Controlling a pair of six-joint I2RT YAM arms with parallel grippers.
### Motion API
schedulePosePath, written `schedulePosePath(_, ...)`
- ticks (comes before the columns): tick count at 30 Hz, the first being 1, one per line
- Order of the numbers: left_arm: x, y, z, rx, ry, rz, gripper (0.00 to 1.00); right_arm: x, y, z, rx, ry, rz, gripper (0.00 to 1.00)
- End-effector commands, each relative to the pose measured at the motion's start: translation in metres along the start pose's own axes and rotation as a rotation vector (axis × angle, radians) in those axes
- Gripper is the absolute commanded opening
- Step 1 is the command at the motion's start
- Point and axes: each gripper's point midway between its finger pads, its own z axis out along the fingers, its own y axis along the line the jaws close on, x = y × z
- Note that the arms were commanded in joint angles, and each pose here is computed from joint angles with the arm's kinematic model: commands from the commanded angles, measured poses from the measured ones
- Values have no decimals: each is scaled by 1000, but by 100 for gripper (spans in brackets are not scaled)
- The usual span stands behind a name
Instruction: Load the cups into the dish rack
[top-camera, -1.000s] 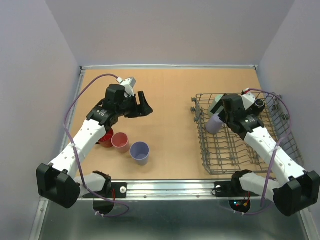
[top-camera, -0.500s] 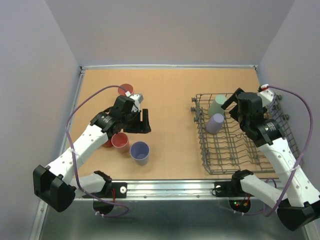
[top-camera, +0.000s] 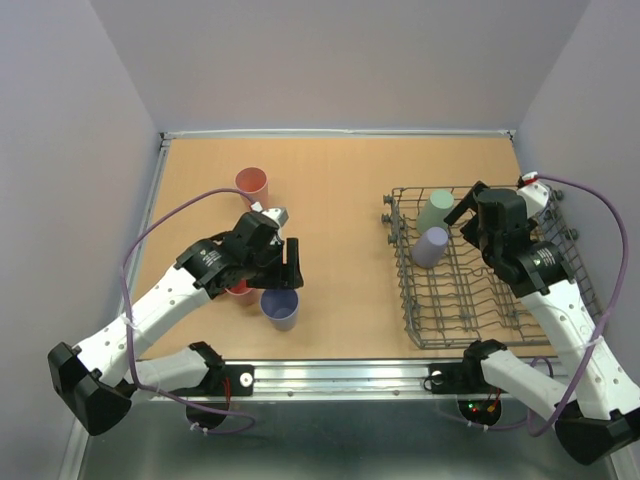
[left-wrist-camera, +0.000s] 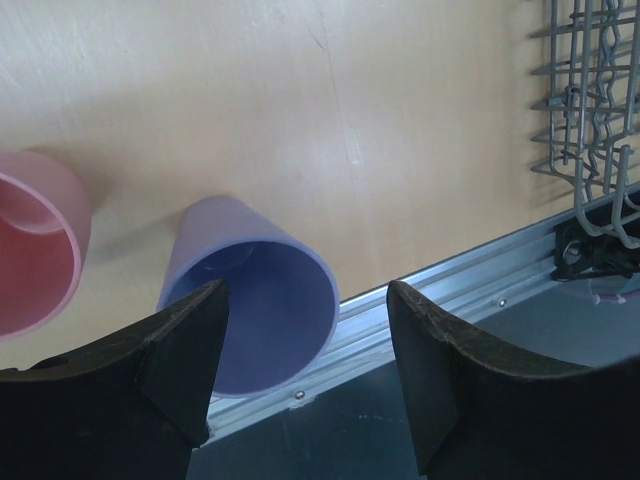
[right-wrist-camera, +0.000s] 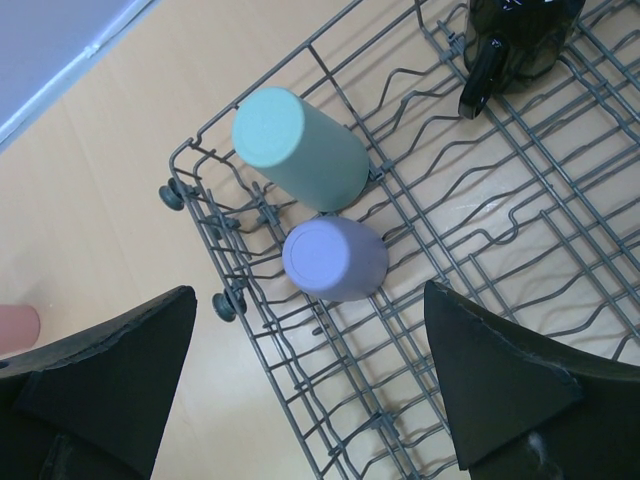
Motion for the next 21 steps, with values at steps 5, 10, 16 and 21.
schedulePosePath(5,25,-4,1,-19,31,-54,75,-4,-4,-8,-18,-22,-12,100)
schedulePosePath(10,43,-15,14,-23,79,-45,74,-1,-7,-12,-32,-16,-23,100)
schedulePosePath(16,51,-11,30,-73,85,-16,74,-2,-11,-17,-39,-20,-35,100)
schedulePosePath(21,57,-11,44,-91,99,11,53,-1,-16,-21,-37,-22,-44,100)
